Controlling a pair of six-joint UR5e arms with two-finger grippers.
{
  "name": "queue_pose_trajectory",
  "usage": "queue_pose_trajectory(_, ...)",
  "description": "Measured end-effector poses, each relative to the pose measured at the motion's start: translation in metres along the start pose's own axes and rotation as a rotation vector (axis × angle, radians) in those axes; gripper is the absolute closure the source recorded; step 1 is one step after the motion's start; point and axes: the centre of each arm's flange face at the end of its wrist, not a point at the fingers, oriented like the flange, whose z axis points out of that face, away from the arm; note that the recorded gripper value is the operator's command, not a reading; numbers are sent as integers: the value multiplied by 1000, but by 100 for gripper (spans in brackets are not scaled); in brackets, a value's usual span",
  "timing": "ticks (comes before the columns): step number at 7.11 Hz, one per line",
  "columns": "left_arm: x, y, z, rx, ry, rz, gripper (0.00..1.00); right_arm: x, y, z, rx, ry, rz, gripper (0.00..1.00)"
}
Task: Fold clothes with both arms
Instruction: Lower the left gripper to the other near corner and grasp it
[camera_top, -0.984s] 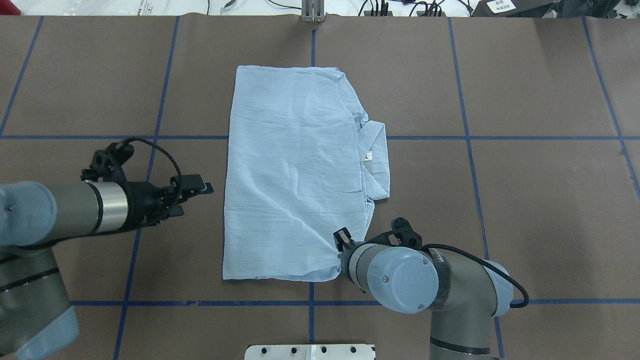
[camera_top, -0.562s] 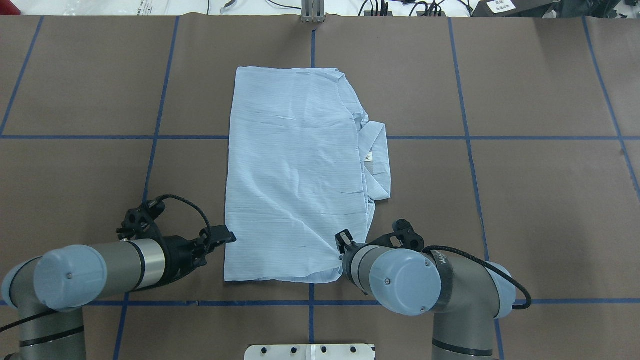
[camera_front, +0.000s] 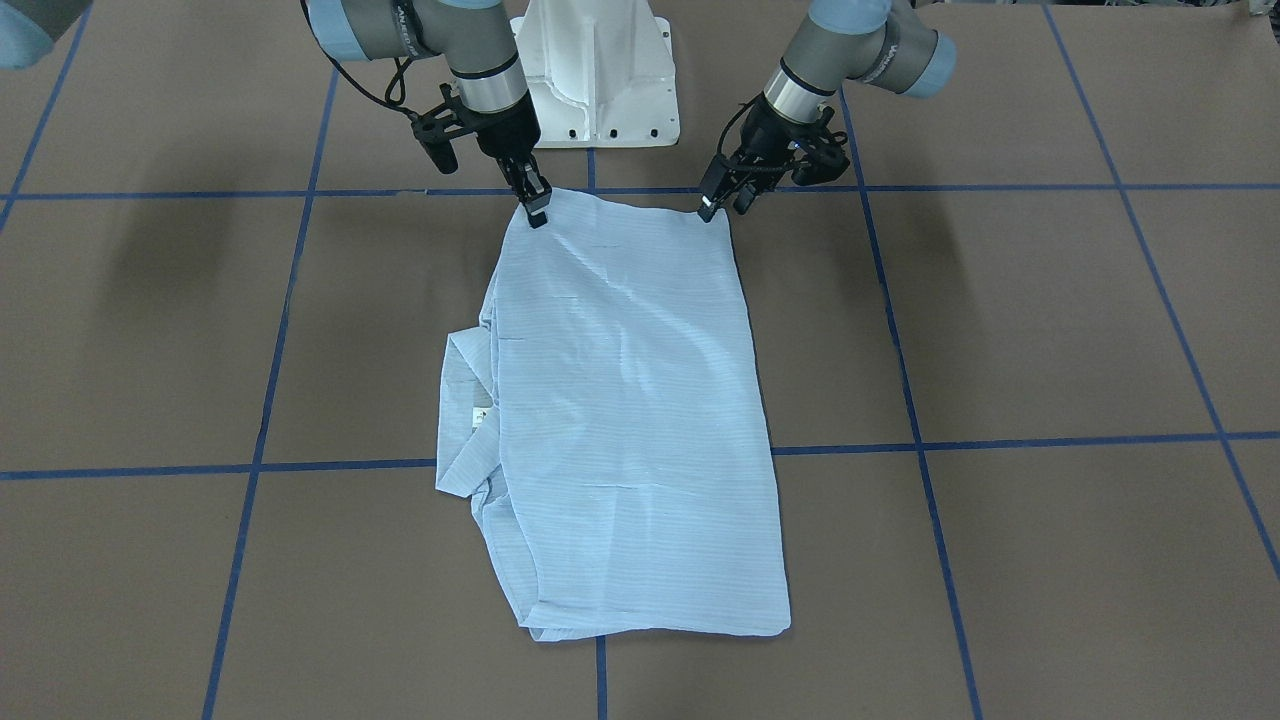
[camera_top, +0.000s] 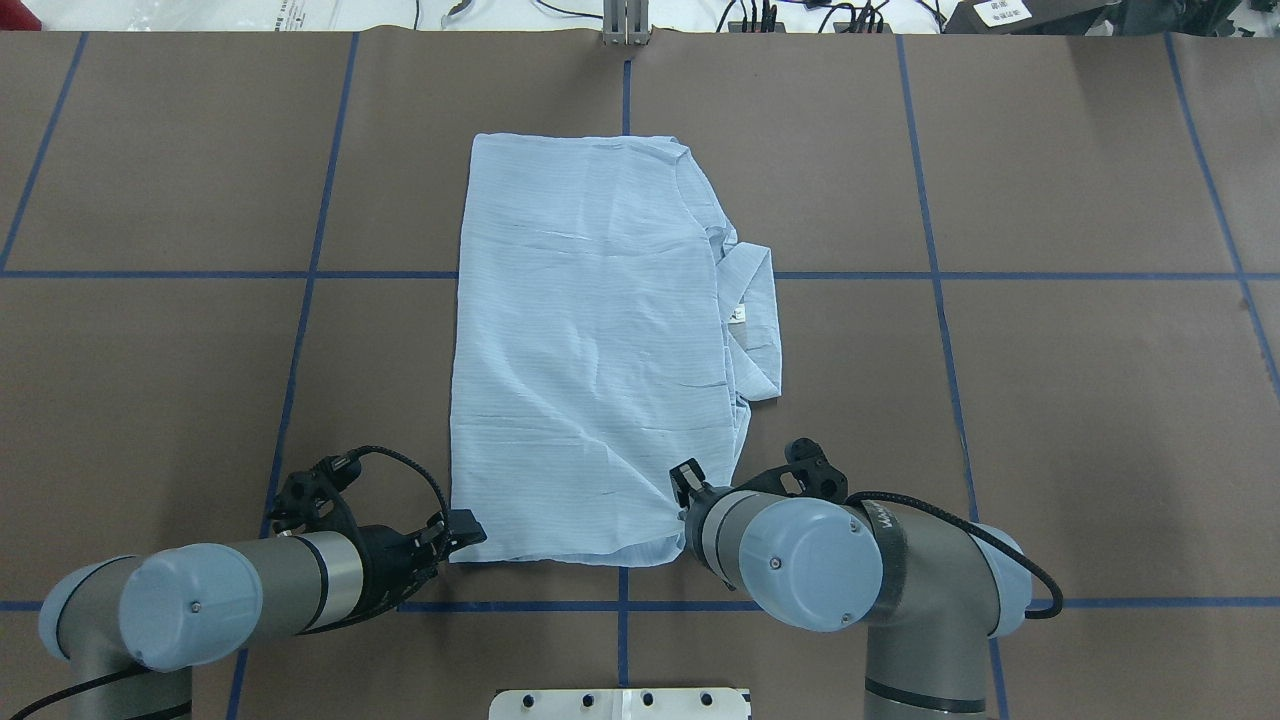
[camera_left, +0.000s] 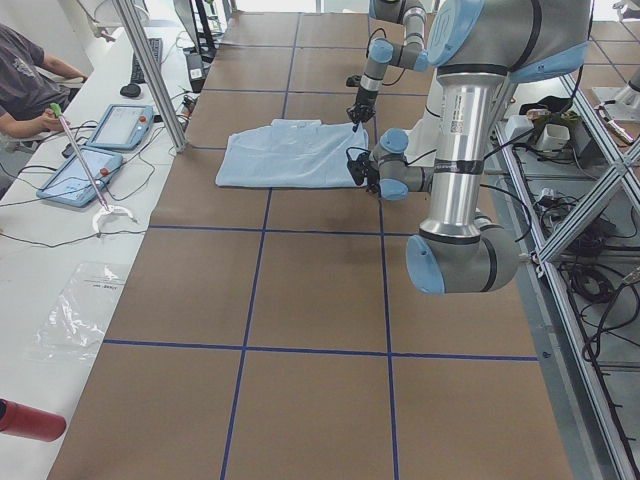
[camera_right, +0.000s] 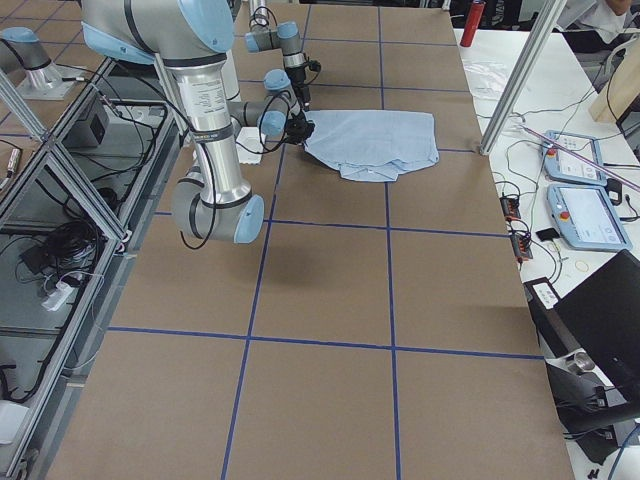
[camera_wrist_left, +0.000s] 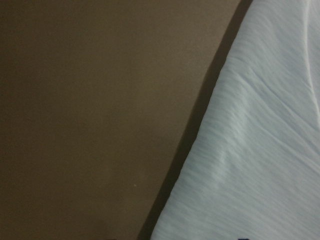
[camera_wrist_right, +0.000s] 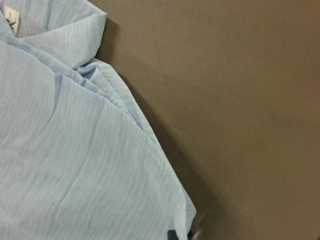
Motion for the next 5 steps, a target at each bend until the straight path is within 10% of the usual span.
queue_pose_trajectory(2,-1,2,4,-2,-5,1,100,0,0,0,0,0,-2,100)
queue_pose_trajectory(5,3,4,2,-6,4,1,100,0,0,0,0,0,-3,100)
